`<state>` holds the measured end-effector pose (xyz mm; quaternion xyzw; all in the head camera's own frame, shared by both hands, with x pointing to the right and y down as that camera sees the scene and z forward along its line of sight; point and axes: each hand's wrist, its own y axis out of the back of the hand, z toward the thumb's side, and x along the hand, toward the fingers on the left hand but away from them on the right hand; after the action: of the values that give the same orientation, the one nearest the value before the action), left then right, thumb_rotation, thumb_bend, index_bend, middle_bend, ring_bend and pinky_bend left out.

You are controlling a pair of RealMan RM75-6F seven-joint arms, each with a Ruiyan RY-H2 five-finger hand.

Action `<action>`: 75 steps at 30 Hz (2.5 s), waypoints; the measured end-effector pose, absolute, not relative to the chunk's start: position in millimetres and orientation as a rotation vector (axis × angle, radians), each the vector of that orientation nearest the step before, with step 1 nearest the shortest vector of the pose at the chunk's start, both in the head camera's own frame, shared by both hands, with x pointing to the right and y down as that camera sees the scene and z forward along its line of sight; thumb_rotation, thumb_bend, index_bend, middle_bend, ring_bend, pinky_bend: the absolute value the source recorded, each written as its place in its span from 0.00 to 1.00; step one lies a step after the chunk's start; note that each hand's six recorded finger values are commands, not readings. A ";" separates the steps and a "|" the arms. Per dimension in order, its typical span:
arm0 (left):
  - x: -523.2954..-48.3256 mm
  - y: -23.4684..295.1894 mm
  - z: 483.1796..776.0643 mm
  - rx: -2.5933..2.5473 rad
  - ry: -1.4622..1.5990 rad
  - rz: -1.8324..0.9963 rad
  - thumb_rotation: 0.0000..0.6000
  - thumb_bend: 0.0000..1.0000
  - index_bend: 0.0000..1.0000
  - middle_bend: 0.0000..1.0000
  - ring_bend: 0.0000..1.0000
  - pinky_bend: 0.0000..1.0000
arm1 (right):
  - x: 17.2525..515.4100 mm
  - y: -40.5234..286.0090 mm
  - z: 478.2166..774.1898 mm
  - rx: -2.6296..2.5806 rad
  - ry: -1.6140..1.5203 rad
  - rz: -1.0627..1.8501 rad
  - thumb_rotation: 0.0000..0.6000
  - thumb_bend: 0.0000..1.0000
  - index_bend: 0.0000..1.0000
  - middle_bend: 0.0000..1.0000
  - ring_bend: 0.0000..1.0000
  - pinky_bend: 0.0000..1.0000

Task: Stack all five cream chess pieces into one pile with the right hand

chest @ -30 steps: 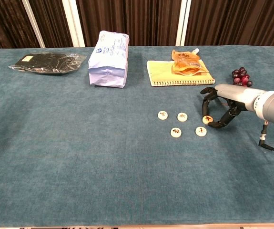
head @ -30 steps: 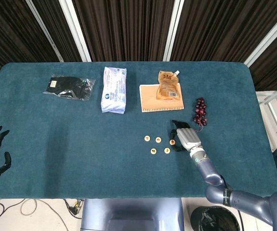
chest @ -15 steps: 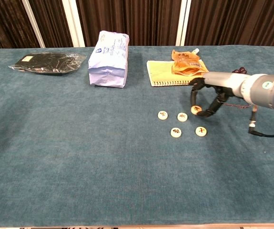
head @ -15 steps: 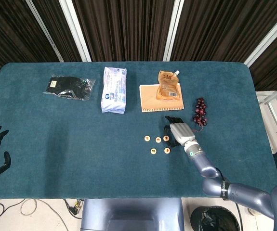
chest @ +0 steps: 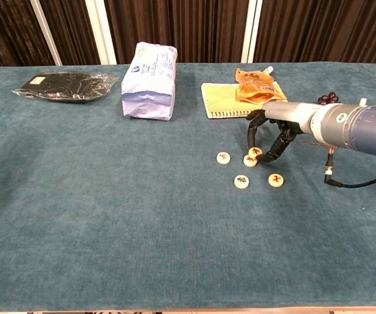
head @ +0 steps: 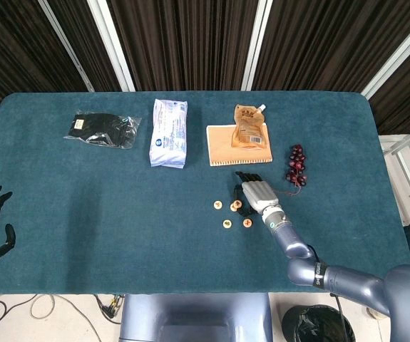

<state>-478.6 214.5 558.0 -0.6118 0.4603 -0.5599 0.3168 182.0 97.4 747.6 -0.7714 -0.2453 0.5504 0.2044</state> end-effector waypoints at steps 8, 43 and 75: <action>-479.5 214.1 557.8 -1.607 1.218 -1.476 1.00 0.62 0.13 0.00 0.00 0.00 | 180.4 99.7 749.7 -2.159 -0.682 1.534 1.00 0.41 0.53 0.00 0.00 0.04; -479.5 213.9 557.7 -1.608 1.211 -1.477 1.00 0.62 0.13 0.00 0.00 0.00 | 173.7 102.3 749.1 -2.167 -0.675 1.513 1.00 0.41 0.44 0.00 0.00 0.03; -479.7 214.3 557.6 -1.605 1.218 -1.481 1.00 0.62 0.13 0.00 0.00 0.00 | 163.6 107.5 728.5 -2.186 -0.655 1.433 1.00 0.41 0.37 0.00 0.00 0.00</action>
<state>-479.7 214.3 557.6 -0.6090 0.4624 -0.5621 0.3151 163.6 107.5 728.5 -0.7910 -0.2372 0.5185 0.2218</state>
